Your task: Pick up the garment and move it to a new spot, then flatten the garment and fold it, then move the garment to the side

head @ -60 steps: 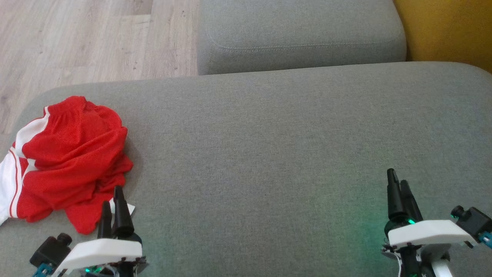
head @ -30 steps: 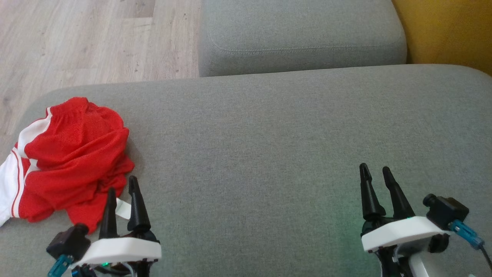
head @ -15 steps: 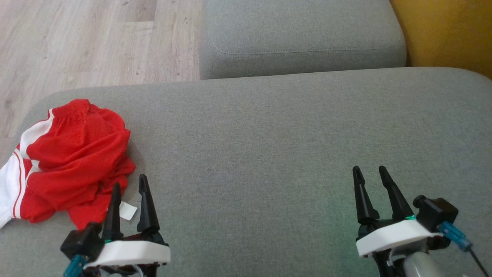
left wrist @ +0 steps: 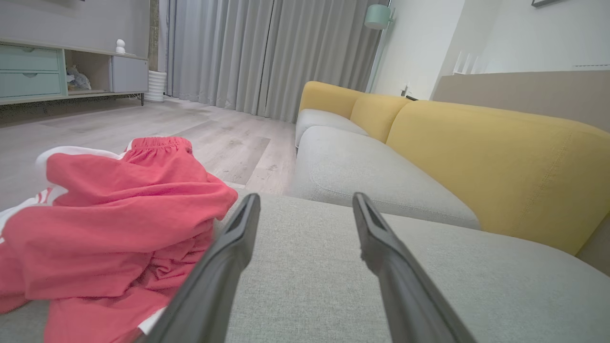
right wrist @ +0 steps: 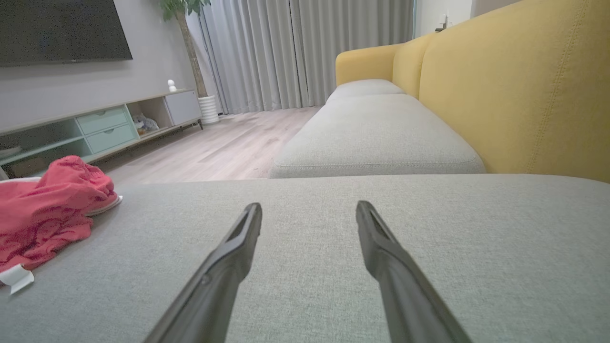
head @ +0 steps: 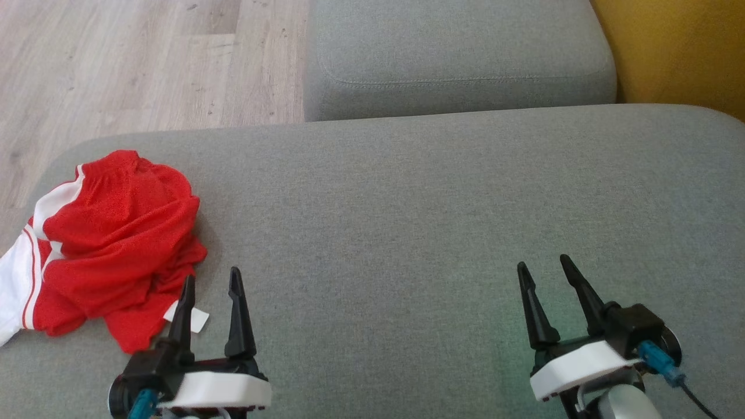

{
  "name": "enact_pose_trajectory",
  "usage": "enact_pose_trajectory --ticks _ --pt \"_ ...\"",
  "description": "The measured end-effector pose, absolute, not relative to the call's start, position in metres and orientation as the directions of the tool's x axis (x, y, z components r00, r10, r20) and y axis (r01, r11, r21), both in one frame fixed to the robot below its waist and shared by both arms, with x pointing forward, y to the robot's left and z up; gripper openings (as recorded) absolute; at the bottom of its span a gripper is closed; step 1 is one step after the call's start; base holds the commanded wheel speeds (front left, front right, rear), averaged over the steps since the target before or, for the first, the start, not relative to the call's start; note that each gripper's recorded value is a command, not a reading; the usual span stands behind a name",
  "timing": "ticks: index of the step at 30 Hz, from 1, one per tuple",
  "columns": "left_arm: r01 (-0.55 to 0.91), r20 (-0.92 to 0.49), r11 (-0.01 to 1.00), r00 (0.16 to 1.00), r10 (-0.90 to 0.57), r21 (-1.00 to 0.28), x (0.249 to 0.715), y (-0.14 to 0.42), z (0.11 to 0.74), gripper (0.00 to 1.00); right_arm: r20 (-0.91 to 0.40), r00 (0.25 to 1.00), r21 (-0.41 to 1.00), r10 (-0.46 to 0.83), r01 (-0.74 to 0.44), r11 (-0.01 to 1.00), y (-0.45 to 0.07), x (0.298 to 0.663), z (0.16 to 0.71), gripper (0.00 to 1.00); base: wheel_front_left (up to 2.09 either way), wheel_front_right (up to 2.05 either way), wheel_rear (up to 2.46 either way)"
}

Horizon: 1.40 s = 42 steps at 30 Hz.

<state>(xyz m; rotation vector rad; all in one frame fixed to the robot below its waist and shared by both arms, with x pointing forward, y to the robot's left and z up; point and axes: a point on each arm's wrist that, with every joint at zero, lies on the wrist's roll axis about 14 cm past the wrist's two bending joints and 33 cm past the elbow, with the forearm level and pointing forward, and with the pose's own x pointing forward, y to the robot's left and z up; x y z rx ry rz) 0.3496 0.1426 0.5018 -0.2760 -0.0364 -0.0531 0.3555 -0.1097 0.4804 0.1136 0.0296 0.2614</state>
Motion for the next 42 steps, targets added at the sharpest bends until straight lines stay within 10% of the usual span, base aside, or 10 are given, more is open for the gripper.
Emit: enact_pose_trajectory --ticks 42 --pt "0.02 -0.04 0.987 0.999 -0.027 -0.162 0.343 0.141 0.473 1.0 -0.069 0.981 0.064 0.183 -0.179 0.982 -0.138 0.353 0.462 1.0 0.0 0.0 0.0"
